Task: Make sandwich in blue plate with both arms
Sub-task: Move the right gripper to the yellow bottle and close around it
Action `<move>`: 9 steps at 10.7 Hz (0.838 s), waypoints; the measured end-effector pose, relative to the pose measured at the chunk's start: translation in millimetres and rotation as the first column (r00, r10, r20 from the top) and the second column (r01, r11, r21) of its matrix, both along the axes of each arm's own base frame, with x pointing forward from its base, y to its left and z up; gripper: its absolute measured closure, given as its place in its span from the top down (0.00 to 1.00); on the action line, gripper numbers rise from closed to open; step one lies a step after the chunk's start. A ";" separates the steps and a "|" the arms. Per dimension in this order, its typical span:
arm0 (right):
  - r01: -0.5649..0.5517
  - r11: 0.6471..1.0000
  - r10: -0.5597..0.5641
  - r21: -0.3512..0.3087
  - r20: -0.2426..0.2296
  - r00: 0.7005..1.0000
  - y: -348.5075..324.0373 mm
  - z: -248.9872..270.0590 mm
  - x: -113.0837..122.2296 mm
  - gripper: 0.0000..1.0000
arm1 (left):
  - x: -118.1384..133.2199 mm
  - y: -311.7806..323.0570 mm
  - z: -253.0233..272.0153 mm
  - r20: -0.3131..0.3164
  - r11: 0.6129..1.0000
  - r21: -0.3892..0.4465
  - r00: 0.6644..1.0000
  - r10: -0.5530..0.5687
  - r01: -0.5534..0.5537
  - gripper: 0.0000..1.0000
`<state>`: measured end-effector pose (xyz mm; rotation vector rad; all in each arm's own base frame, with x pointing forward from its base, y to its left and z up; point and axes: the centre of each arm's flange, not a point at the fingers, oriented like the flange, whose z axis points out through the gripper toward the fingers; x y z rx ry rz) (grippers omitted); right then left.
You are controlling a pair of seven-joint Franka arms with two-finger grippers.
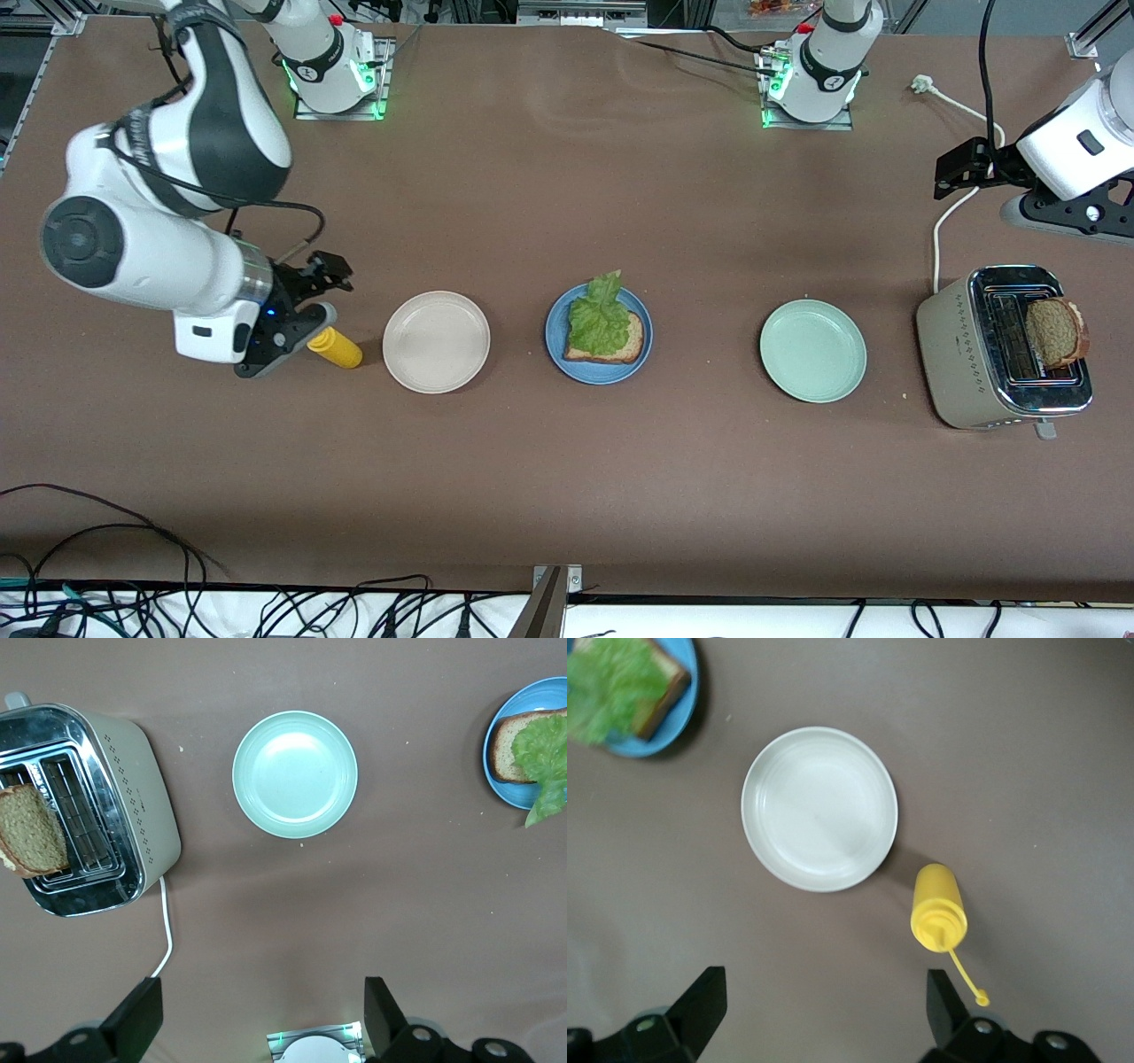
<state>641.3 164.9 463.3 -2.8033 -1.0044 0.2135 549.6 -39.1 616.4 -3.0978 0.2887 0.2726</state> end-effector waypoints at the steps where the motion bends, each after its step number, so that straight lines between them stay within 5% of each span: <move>1: -0.086 0.995 0.086 0.047 -0.001 0.996 -16.5 2.1 -1.7 1.00 | 0.0 0.1 -0.1 0.000 1.000 0.000 1.000 0.000 0.000 1.00; 5: -0.384 0.885 0.378 0.264 0.076 0.923 -122.0 -27.6 2.0 1.00 | 0.1 0.3 -0.1 0.000 1.000 0.000 1.000 0.001 -0.001 1.00; 9: -0.560 0.699 0.495 0.445 0.266 0.827 -206.2 -96.0 9.3 1.00 | 0.3 0.5 -0.3 -0.001 1.000 0.000 1.000 0.001 -0.001 1.00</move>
